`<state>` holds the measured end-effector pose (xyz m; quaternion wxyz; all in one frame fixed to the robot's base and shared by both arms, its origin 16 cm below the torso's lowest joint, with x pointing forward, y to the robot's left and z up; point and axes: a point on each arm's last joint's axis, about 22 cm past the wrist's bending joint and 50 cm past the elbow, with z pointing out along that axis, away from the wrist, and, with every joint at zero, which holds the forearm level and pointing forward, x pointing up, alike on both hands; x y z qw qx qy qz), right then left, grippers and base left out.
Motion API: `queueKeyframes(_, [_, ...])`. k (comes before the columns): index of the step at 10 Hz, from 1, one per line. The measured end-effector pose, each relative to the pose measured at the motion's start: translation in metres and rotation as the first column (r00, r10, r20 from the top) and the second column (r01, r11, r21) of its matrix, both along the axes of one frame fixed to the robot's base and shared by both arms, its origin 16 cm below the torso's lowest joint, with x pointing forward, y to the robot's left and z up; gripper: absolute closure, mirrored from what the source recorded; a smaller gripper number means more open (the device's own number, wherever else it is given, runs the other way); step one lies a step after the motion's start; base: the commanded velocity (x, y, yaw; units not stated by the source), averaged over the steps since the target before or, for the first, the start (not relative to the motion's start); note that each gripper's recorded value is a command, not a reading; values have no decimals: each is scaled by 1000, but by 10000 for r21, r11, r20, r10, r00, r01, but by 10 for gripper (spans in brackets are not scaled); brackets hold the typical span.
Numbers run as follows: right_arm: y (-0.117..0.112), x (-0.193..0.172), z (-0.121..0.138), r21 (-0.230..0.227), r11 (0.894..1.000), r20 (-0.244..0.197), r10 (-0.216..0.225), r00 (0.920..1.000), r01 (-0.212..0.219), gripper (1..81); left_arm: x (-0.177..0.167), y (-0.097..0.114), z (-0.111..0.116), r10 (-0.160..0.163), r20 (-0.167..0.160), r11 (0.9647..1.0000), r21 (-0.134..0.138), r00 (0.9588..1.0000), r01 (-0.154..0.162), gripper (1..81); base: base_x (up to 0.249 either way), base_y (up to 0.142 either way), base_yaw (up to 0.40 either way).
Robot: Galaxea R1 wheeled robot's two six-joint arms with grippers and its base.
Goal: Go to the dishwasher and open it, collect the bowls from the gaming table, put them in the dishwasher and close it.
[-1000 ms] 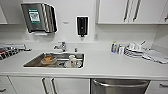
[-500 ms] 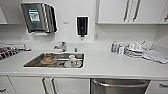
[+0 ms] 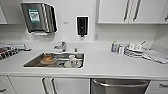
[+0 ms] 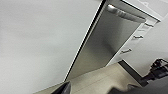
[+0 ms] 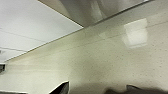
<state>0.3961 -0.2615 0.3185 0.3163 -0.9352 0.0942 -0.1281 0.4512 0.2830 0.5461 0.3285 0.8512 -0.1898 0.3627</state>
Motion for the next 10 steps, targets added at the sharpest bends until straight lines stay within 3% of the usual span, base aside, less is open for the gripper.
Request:
queueKeyframes(3, [-17, 56, 56, 225, 9980, -47, -584, 9983, 585, 10, -1, -8, -1, -119, -57, 9999, -88, 9999, 118, 10, 0, 0, 0])
queueKeyframes(5, [-62, 78, 99, -138, 9947, 37, -1022, 9948, 1023, 10, -3, -13, -3, -231, -153, 9997, -115, 9996, 229, 10, 0, 0, 0])
queueKeyframes(8, [-71, 106, 168, 65, 9945, 503, -1046, 9932, 1044, 10, -3, -22, -5, -334, -161, 9991, -251, 9993, 330, 10, 0, 0, 0])
queueKeyframes(10, [-80, 120, 202, -49, 9937, 649, -1118, 9916, 1124, 10, -2, -22, -6, -319, -155, 9992, -240, 9994, 315, 10, 0, 0, 0])
